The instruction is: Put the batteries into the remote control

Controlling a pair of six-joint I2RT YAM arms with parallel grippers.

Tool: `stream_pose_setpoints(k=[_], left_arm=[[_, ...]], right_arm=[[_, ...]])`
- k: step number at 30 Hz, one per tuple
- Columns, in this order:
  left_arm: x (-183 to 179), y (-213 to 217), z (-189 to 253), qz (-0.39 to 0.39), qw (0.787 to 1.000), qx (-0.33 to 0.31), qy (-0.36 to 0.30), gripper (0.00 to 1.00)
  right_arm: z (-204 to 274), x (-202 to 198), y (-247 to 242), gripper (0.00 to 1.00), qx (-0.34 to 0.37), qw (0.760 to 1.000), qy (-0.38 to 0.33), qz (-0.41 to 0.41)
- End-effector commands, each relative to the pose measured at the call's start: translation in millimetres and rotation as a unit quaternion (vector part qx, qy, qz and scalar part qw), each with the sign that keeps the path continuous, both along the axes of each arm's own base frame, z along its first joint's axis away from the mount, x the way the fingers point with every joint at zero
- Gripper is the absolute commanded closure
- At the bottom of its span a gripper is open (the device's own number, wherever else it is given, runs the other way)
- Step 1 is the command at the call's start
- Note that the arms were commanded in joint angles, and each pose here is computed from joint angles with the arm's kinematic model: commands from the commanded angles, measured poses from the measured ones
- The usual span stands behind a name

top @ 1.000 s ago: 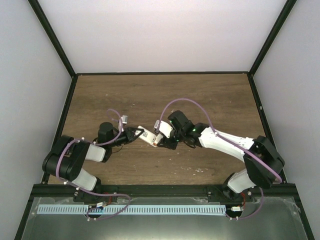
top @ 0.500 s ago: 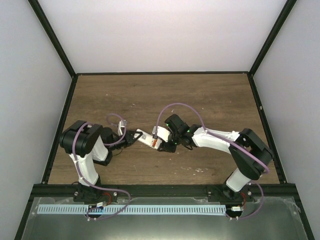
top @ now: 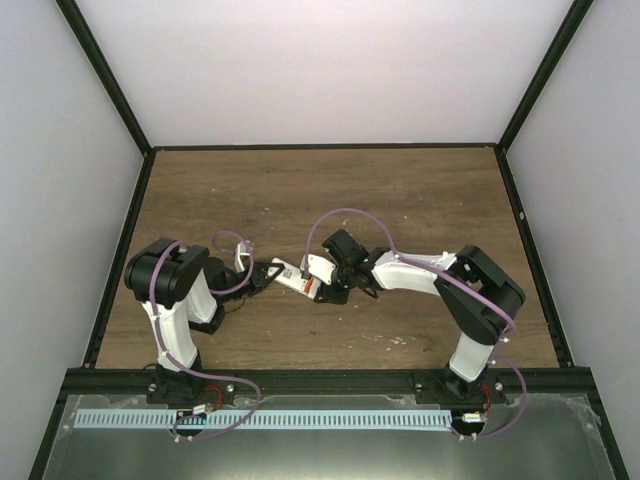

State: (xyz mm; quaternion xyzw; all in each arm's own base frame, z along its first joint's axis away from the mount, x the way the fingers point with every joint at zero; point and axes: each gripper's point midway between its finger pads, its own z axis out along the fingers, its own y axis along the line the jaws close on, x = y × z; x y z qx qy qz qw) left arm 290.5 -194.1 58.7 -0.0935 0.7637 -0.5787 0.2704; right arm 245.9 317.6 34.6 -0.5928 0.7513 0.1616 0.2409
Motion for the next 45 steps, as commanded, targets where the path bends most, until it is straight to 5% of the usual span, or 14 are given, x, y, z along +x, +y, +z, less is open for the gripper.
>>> stream_pose_setpoints(k=[1, 45], left_arm=[[2.7, 3.9, 5.9, 0.011, 1.0, 0.001, -0.029, 1.0], [1.6, 4.9, 9.3, 0.009, 0.999, -0.002, -0.038, 1.0]], right_arm=[[18.5, 19.7, 12.9, 0.7, 0.017, 0.999, -0.039, 0.002], [2.6, 32.0, 24.9, 0.65, 0.008, 0.999, -0.017, 0.029]])
